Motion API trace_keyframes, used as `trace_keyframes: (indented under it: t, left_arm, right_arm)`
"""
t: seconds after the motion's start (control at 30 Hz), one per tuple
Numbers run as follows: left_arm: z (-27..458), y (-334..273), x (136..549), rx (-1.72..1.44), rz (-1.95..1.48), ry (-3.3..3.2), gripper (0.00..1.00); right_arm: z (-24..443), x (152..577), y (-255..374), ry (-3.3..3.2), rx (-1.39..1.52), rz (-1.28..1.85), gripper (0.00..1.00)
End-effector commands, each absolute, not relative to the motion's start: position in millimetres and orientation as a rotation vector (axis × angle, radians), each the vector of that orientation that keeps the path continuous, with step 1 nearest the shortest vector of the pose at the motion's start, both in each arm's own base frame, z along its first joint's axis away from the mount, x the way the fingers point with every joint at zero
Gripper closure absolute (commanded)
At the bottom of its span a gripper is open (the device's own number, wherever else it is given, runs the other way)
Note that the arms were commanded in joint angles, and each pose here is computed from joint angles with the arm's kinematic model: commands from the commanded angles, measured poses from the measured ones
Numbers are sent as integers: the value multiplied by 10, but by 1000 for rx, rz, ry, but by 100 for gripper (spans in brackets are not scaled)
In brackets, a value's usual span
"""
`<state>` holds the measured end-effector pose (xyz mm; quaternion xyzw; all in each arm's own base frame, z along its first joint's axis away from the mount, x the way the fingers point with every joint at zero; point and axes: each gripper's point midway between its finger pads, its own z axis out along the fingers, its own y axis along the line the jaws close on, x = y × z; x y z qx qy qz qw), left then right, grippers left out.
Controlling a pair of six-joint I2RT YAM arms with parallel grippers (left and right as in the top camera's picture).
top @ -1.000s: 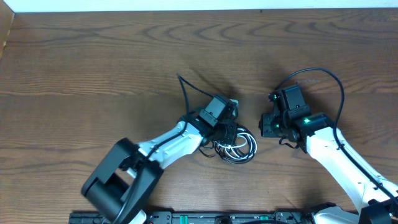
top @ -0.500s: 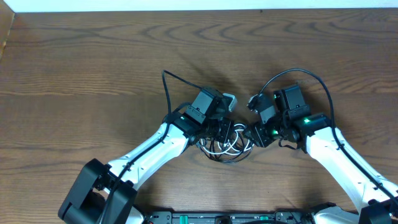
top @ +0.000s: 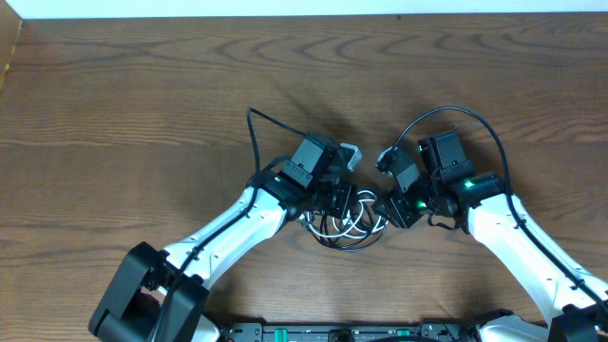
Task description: Untangle cables
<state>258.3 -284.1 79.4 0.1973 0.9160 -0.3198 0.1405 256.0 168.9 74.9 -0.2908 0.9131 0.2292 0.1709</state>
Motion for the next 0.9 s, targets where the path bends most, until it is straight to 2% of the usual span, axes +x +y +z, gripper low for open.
trace_keyframes:
  t: [0.0,0.67,0.73,0.8,0.87]
  left_arm:
    - [976,-2847,2588,593,-1013,2597,93]
    - [1255,-2985,2412,671,-1323,2519,93]
    - [1254,-2985,2412,671,-1323,2520,93]
    - [1249,-2981,2418,669,-1316,2521,93]
    - [1245,-2978,2427,673,-1307,2518,92]
  right_arm:
    - [737,2570,1653,2585,-866,598,55]
    - [729,2584,1658,2572,-874,594,56]
    - [730,2584,1658,2572,-874,594,60]
    - [730,2584,1658,2572,-874,594,68]
    - [730,2584,1658,2572,-874,594,84]
